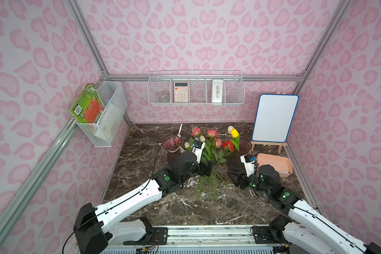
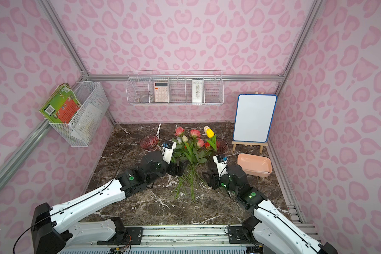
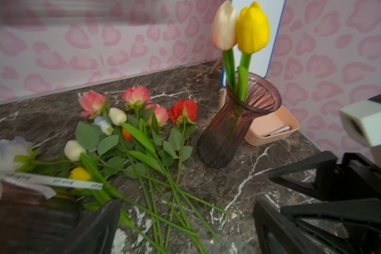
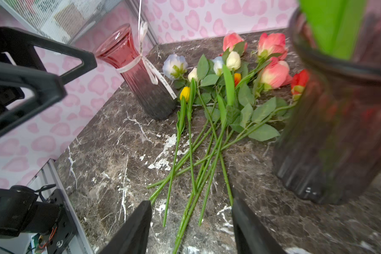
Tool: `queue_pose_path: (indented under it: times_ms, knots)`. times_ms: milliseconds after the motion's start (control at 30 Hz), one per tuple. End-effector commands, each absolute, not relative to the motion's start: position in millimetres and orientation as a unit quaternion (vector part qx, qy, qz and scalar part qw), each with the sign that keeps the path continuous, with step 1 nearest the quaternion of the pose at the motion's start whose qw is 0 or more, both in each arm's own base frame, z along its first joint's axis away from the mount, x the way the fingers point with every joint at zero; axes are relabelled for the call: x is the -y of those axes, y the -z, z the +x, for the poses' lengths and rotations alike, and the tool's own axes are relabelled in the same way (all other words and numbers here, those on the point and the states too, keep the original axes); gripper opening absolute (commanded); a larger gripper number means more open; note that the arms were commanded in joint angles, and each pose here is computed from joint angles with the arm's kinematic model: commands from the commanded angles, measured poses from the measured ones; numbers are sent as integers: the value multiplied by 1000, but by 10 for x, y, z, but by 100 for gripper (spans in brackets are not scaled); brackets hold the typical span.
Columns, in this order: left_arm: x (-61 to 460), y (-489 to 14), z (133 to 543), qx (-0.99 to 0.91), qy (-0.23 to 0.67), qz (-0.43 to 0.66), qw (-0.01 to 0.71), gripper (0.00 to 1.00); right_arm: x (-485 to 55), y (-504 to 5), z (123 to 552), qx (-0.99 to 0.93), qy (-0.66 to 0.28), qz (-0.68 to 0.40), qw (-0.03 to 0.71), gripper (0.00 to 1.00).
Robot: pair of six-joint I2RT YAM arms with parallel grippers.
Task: Arrange the flowers in different vases according to their variety
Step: Insert the flower at the center of the board.
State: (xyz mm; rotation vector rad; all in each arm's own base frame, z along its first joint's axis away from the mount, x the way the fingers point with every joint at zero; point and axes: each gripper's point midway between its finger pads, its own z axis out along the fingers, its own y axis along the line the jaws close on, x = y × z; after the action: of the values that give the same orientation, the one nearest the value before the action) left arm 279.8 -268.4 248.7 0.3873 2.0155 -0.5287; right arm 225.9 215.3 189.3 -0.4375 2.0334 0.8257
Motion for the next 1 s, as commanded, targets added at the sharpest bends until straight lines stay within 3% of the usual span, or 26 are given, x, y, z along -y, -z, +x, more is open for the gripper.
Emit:
queue_pose_path:
  times_ms: [0, 200, 367, 567, 967]
  knots:
    - [2252, -2183, 2814, -863, 144, 110, 471, 98, -2237, -1883, 2361, -821, -301, -178, 450, 58]
    - [1756, -1780, 2865, -887, 83, 51, 452, 99, -2488, -1608, 2441, -856, -248, -199, 409, 52]
    - [1588, -1500, 2932, -885, 69, 42, 458, 99, -2649, -1405, 2626, -884, -215, -178, 374, 35]
    - [1524, -1440, 2944, -889, 66, 27, 452, 99, -2778, -1089, 2926, -924, -136, -163, 319, 25]
    - [1475, -1515, 2917, -891, 55, 30, 449, 99, -2933, -703, 3498, -943, -51, -154, 291, 25]
